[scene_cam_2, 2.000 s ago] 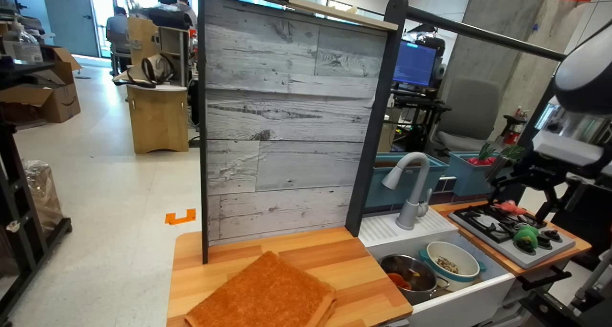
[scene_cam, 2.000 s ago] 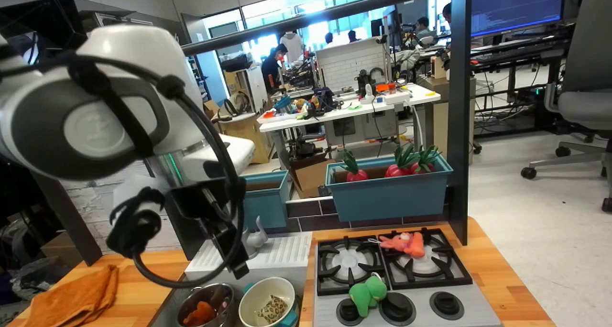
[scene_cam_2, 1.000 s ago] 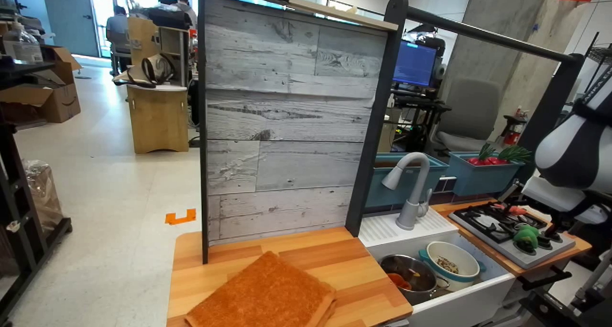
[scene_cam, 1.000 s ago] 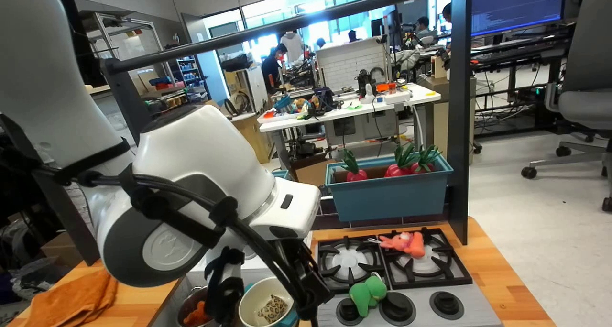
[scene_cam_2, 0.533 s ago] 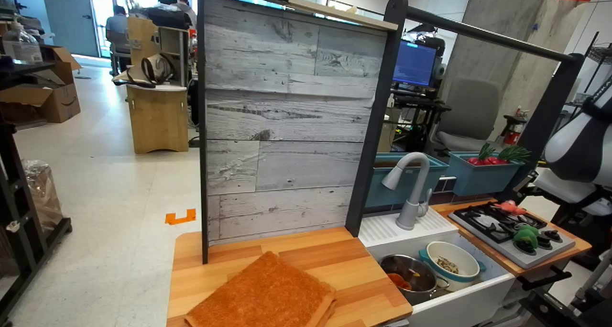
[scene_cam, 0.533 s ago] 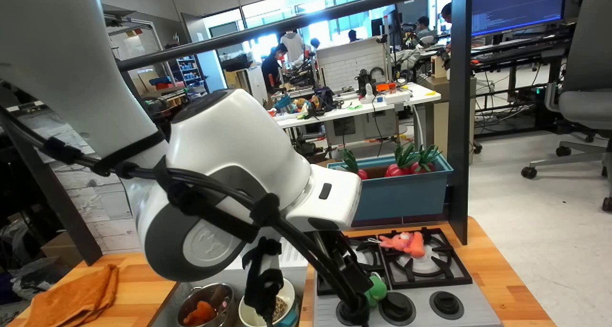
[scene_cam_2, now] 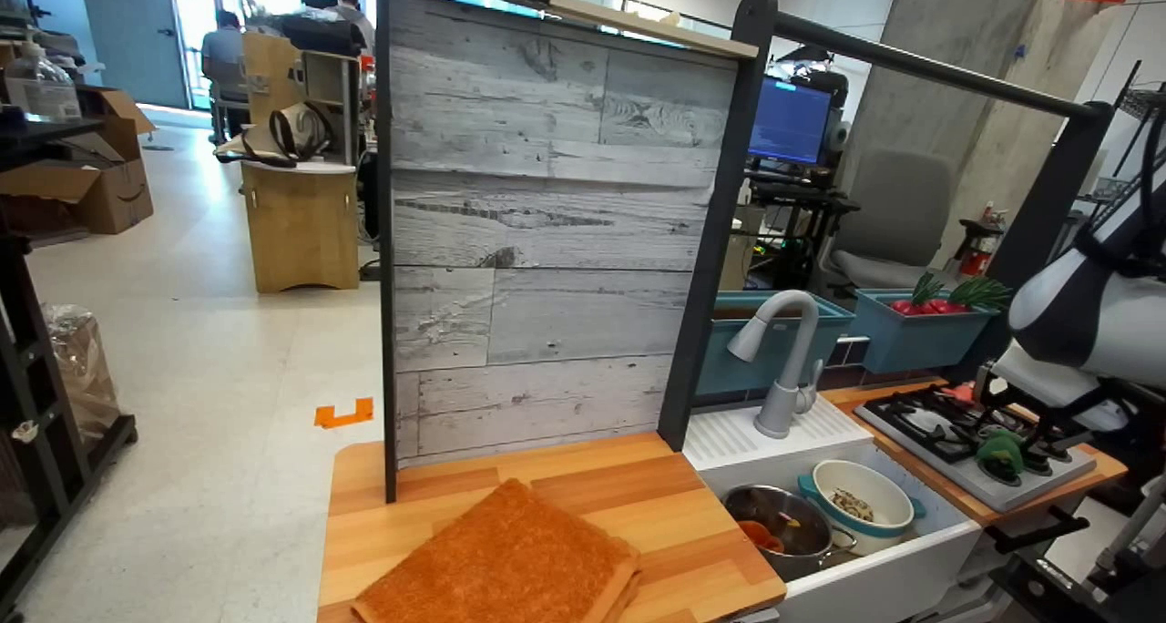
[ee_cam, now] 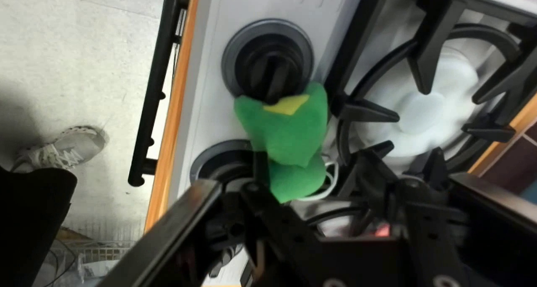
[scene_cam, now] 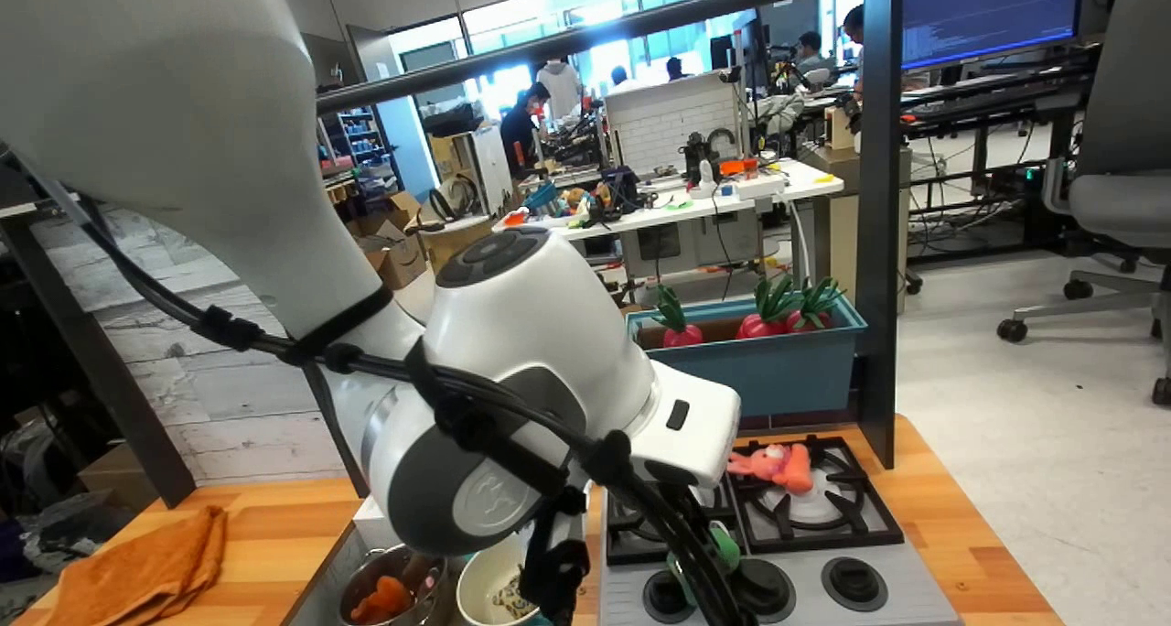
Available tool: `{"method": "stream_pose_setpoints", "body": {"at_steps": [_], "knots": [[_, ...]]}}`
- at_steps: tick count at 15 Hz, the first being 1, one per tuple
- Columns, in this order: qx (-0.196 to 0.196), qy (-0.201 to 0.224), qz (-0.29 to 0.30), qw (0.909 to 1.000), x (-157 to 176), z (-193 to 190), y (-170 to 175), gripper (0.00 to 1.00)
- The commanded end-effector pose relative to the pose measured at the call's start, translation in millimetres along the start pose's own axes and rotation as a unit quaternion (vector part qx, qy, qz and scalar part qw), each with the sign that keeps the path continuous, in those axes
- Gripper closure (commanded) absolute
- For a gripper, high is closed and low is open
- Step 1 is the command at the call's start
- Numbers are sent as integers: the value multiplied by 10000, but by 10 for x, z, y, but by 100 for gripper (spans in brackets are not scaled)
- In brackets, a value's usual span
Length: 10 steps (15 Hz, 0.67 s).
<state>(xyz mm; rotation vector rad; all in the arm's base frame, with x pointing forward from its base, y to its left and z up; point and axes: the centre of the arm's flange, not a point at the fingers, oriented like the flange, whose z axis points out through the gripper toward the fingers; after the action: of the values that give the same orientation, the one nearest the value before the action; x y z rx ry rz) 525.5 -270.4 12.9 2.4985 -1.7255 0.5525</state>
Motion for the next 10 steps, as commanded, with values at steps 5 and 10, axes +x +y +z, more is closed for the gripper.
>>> {"method": "stream_pose_setpoints", "body": {"at_steps": [5,10], "knots": [[49,-359,320,9988,111,375,-106,55],[233,-406,251,9986,38,185,-104,50]]}}
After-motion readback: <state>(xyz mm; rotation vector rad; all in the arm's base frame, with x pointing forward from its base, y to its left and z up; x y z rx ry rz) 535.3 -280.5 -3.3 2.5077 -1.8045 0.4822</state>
